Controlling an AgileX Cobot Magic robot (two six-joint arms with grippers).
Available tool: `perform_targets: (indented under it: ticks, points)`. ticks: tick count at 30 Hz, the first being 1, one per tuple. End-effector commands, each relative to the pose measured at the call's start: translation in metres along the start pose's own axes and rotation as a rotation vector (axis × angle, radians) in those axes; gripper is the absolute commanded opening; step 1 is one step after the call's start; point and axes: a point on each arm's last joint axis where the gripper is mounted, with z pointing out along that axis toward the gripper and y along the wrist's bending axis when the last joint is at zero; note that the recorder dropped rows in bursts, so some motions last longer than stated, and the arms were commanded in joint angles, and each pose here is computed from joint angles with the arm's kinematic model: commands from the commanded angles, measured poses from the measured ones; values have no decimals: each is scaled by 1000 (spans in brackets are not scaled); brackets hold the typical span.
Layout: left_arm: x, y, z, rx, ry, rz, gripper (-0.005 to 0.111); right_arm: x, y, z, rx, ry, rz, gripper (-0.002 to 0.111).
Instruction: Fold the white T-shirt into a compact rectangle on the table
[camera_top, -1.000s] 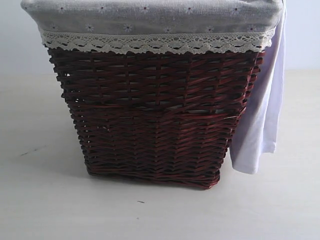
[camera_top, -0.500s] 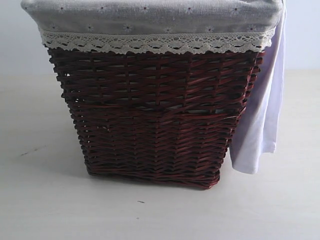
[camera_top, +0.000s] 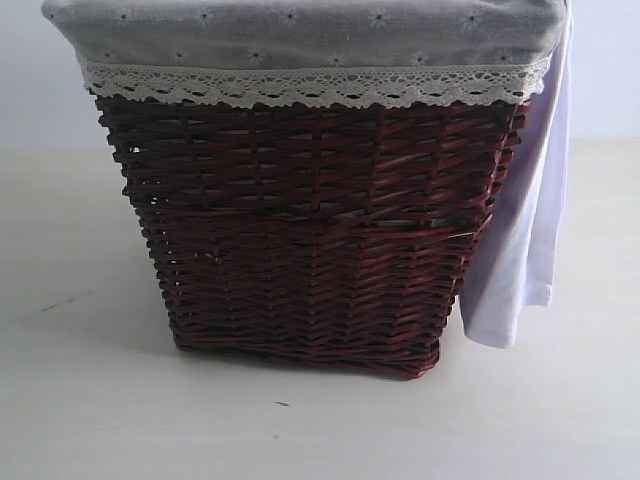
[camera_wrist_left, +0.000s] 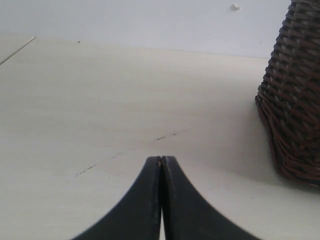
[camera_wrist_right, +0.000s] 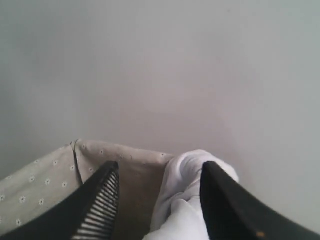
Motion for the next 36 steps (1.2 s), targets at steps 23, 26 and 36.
perform_targets:
  ticks: [23, 26, 36]
  points:
    - [-2, 0, -1, -2, -18, 3, 0, 58, -59, 118, -131, 279, 52, 47]
    - [-2, 0, -1, -2, -18, 3, 0, 65, -48, 126, -168, 295, 20, 33]
    - [-2, 0, -1, -2, -18, 3, 0, 45, -52, 119, 10, 186, -68, 0]
